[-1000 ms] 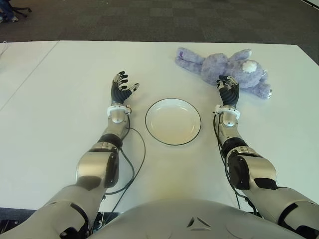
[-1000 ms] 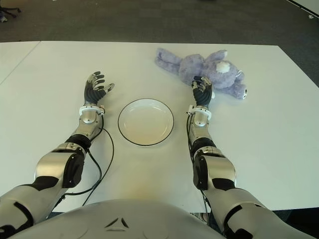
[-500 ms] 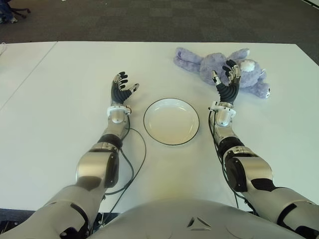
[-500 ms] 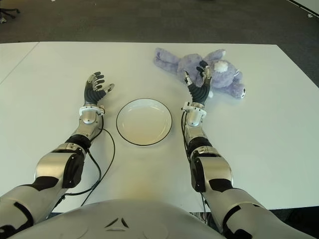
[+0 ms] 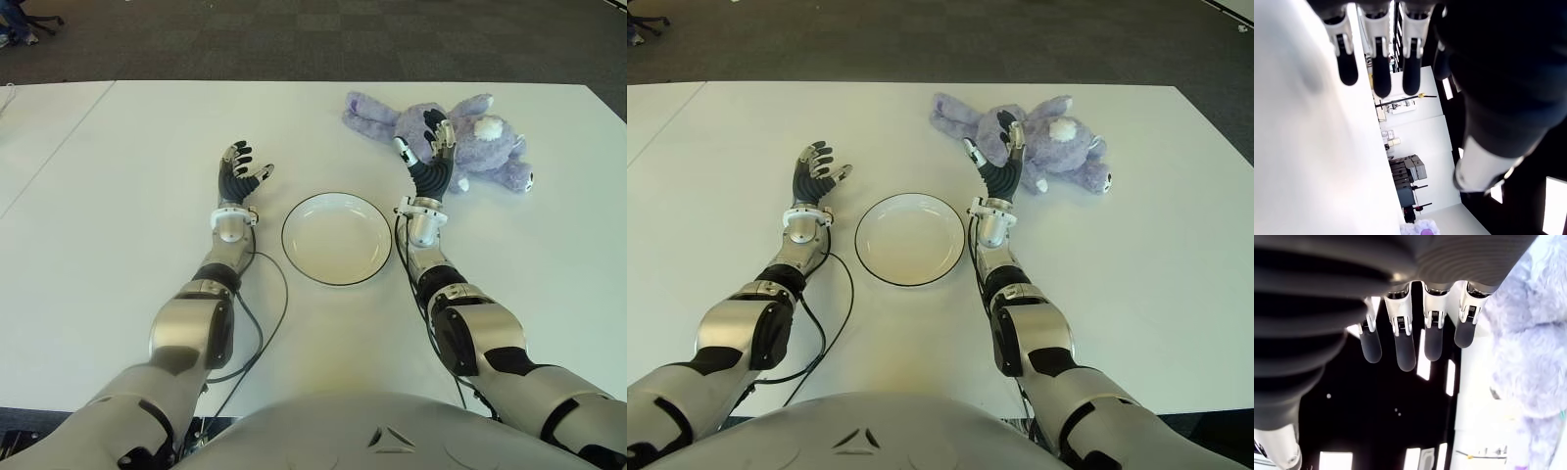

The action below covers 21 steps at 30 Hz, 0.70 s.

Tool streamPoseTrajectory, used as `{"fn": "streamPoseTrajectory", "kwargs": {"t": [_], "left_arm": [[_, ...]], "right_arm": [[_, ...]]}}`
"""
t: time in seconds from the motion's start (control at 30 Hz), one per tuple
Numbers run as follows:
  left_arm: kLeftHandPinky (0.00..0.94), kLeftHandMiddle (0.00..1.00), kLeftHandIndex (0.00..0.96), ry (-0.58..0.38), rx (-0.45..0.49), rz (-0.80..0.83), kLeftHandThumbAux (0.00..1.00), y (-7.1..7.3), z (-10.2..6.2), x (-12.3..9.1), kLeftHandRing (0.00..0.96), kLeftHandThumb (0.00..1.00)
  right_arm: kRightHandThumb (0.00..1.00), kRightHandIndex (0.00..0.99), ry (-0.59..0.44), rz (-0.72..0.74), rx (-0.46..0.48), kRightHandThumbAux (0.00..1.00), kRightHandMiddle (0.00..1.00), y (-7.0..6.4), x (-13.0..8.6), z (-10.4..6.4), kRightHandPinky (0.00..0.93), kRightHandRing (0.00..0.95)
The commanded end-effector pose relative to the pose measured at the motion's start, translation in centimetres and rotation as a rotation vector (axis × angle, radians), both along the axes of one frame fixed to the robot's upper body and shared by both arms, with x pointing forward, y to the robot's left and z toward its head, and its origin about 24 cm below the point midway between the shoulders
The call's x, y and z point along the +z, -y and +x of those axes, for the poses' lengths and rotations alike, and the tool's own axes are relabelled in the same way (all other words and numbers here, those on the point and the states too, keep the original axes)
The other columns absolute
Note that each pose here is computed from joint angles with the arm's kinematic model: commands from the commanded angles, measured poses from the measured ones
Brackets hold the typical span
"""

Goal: Put the doll into the plate.

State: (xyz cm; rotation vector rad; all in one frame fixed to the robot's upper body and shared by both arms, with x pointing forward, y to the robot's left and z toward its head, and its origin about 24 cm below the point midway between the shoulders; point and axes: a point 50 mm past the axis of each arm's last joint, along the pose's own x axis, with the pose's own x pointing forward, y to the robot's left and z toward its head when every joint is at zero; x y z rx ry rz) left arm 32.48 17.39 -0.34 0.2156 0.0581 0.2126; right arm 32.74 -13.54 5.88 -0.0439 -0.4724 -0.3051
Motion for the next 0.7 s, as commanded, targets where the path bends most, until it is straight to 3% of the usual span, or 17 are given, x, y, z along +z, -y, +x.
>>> {"fn": "streamPoseTrajectory", "kwargs": {"t": [0.03, 0.3, 0.7], "left_arm": [[0.267, 0.252, 0.194, -0.439, 0.025, -0.032, 0.821, 0.7, -8.1, -9.1, 0.262, 0.124], [0.255, 0.253, 0.199, -0.437, 0.024, -0.037, 0.830, 0.7, -8.0, -9.0, 0.258, 0.133], [0.256, 0.254, 0.202, -0.446, 0.022, -0.055, 0.827, 0.7, -7.9, -9.1, 0.260, 0.120]], "right_arm": [[0.138, 0.182, -0.039, -0.016, 0.055, 0.662, 0.231, -0.7, -1.4, -0.8, 0.227, 0.222], [0.138, 0.175, -0.015, -0.027, 0.072, 0.659, 0.236, 0.6, 0.7, 1.0, 0.238, 0.229], [0.156, 0.149, -0.088, -0.119, 0.046, 0.666, 0.197, 3.5, 2.9, 3.3, 0.142, 0.175]]}}
